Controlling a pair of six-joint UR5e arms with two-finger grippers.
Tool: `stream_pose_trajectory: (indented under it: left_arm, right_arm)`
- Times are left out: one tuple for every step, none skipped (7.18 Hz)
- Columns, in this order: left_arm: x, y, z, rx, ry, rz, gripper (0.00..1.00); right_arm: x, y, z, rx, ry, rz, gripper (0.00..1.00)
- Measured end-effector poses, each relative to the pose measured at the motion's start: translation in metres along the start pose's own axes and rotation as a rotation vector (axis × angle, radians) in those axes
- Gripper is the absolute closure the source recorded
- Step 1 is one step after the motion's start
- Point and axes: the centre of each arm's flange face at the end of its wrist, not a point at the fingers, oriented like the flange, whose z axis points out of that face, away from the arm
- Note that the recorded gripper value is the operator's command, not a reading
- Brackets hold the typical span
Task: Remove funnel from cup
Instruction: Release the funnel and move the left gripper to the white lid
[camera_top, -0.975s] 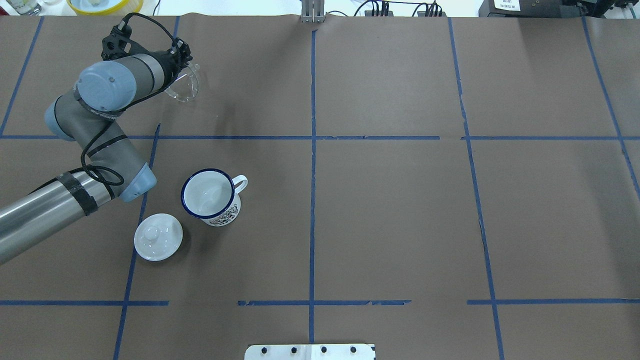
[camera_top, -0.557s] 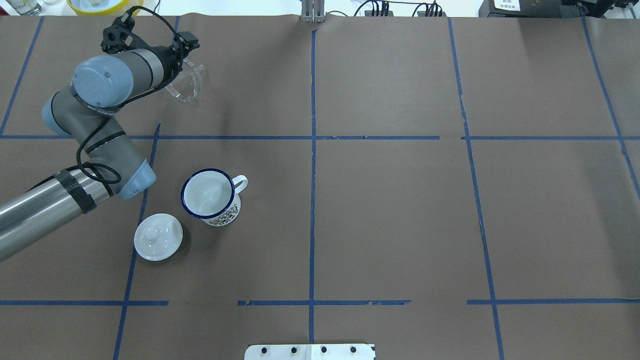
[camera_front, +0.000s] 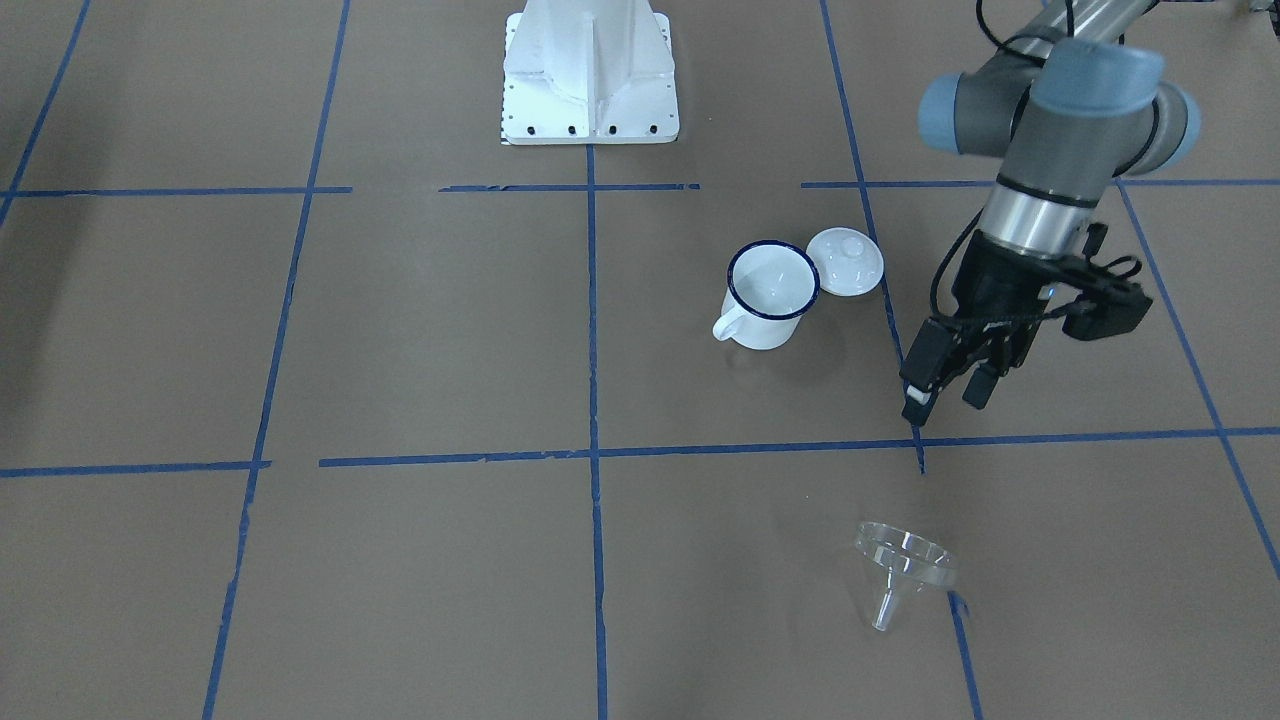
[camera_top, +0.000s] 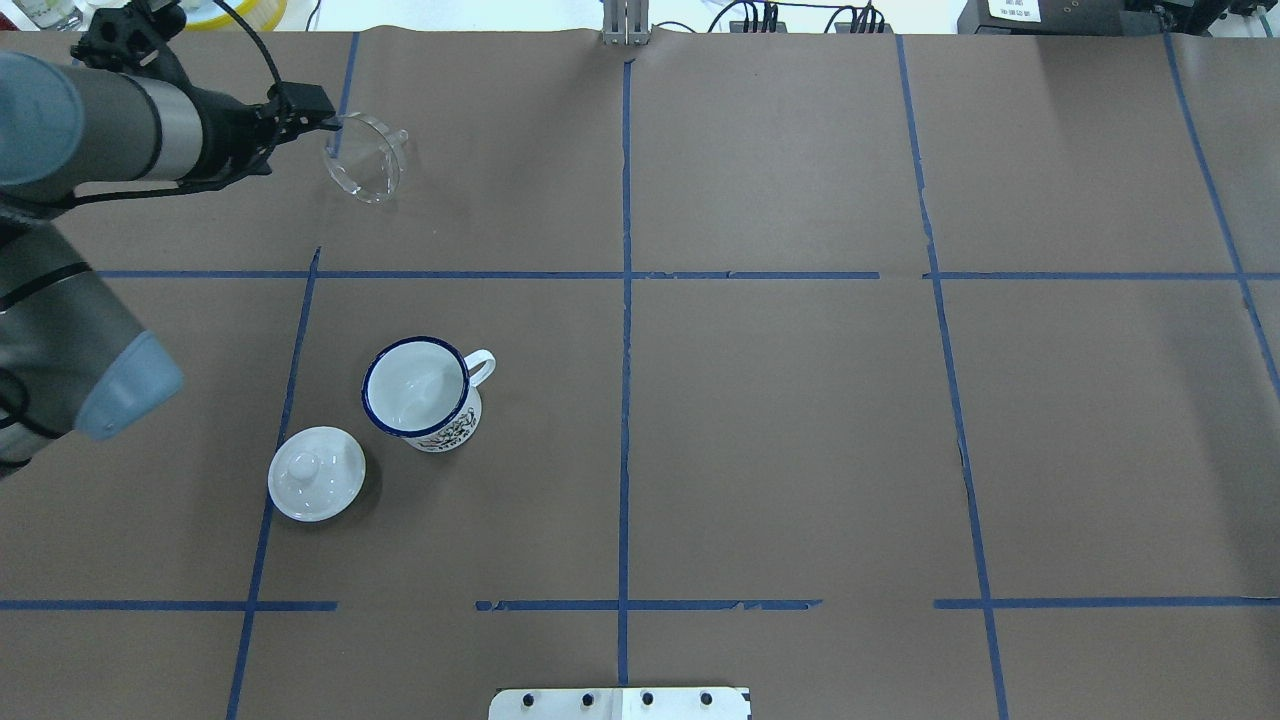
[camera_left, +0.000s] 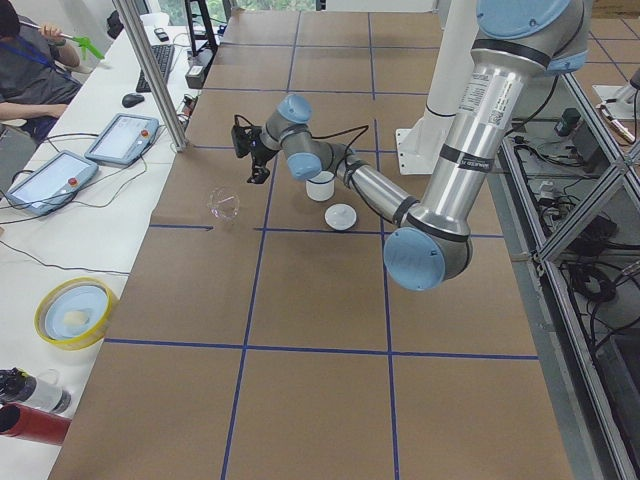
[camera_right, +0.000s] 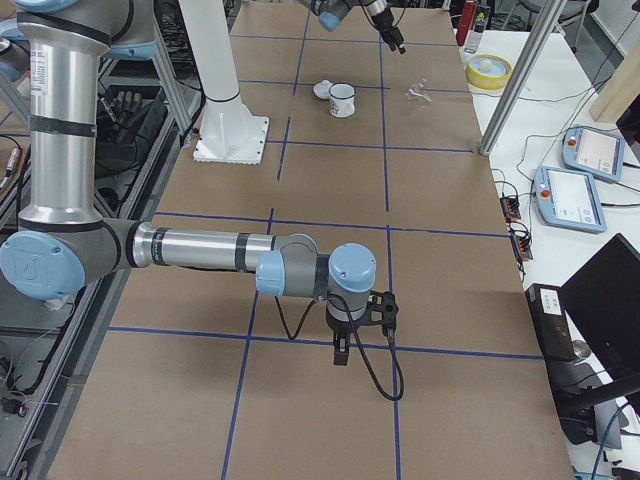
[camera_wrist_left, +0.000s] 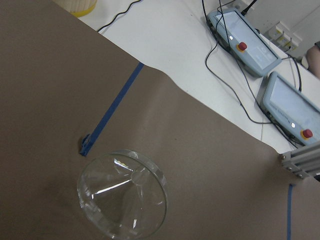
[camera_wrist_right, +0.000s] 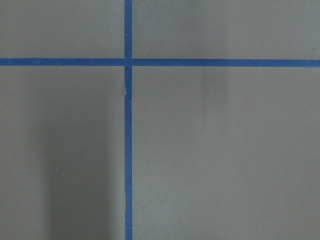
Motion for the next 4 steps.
stream_pose_trajectory:
  left_arm:
    - [-0.021, 0.013, -0.048, -0.043, -0.035, 0.078, 0.01]
    - [-0.046, 0.033, -0.087, -0.103, -0.069, 0.146, 0.01]
    - [-0.062, 0.06, -0.103, -0.181, -0.126, 0.196, 0.0]
    - [-0.069, 0.088, -0.099, -0.258, -0.184, 0.231, 0.0]
  right_arm:
    - [0.0, 0.0, 0.0, 0.0, 0.0, 0.0, 0.0]
    - [0.0, 0.0, 0.0, 0.0, 0.0, 0.0, 0.0]
    - [0.0, 0.0, 0.0, 0.0, 0.0, 0.0, 0.0]
    - [0.0, 0.0, 0.0, -0.001, 0.0, 0.0, 0.0]
